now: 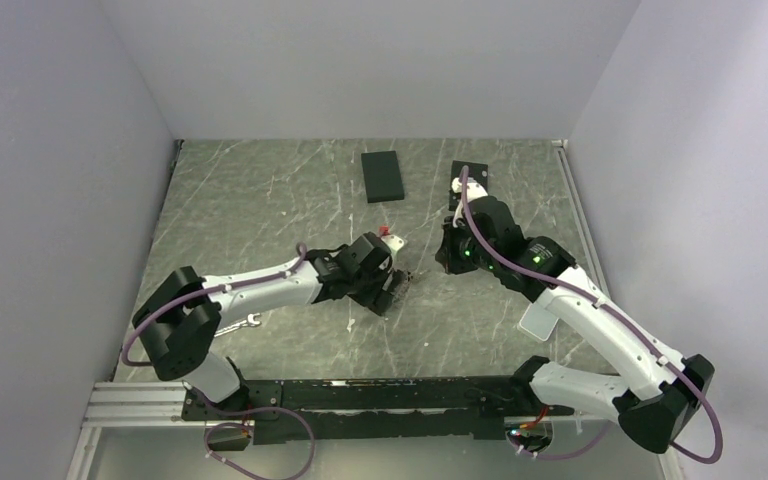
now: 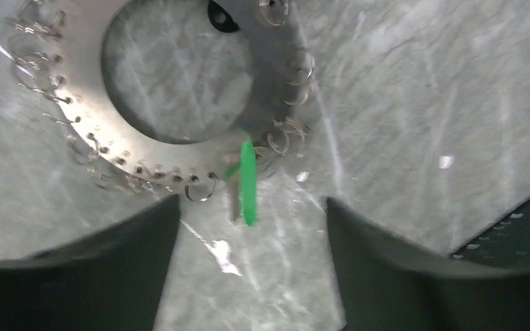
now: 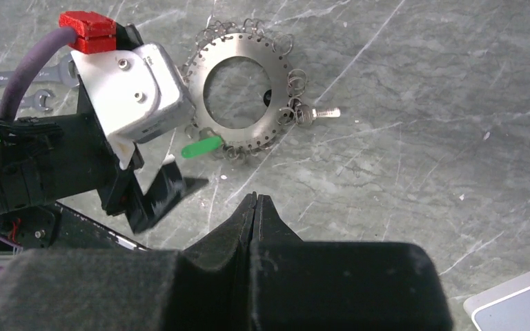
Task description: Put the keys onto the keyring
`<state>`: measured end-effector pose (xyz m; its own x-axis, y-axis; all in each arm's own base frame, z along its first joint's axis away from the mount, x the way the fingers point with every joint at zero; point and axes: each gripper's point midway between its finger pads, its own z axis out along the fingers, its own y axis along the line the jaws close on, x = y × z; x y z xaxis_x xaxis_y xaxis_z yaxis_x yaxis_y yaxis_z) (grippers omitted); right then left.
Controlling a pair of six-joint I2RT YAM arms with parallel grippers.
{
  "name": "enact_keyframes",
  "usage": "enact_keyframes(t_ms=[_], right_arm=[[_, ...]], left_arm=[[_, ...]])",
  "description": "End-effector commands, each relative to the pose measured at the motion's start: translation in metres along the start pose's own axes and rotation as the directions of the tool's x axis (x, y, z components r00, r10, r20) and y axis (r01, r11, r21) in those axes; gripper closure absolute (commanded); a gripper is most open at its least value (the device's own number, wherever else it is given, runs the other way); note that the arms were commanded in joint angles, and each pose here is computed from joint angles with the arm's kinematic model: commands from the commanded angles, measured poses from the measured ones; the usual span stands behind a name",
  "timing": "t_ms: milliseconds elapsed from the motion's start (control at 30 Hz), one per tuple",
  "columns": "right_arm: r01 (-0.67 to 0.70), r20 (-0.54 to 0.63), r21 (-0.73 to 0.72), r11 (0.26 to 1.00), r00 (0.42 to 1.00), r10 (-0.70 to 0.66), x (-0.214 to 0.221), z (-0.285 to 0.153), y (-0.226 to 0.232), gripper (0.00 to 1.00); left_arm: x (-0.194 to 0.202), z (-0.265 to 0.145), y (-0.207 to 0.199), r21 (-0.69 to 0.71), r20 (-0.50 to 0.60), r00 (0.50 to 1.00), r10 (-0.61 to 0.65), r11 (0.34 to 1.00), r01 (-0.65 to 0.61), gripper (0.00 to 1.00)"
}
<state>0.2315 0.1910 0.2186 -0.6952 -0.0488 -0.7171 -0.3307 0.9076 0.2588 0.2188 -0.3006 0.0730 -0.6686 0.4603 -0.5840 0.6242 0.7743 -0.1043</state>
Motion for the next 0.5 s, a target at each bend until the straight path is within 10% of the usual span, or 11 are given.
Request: enact_keyframes(t_ms=[0,333,467], right_arm=[[-0.004,0.074,-0.013,1.000,0.997,0.005,-0.020,-0.009,0.004,1.00],[0.012,0.343,-0.023,1.000,0.940,-0.003,-0.070,-0.059,0.002,0.64],[0.050,0.495,-0.068,0.996,0.869,-0.010,-0.095,-0.086,0.008,0.22]], left_arm=[[-0.023,-0.031,-0.028,0.135,0.039,0.997,-0.066,0.989,0.060,0.02],[-0.098,-0.144,0.010,-0.037,0.383,0.924,0.007,0.999,0.008,0.00],[-0.114,-0.195,0.046,-0.204,0.519,0.850,0.097,0.979,0.013,0.00]])
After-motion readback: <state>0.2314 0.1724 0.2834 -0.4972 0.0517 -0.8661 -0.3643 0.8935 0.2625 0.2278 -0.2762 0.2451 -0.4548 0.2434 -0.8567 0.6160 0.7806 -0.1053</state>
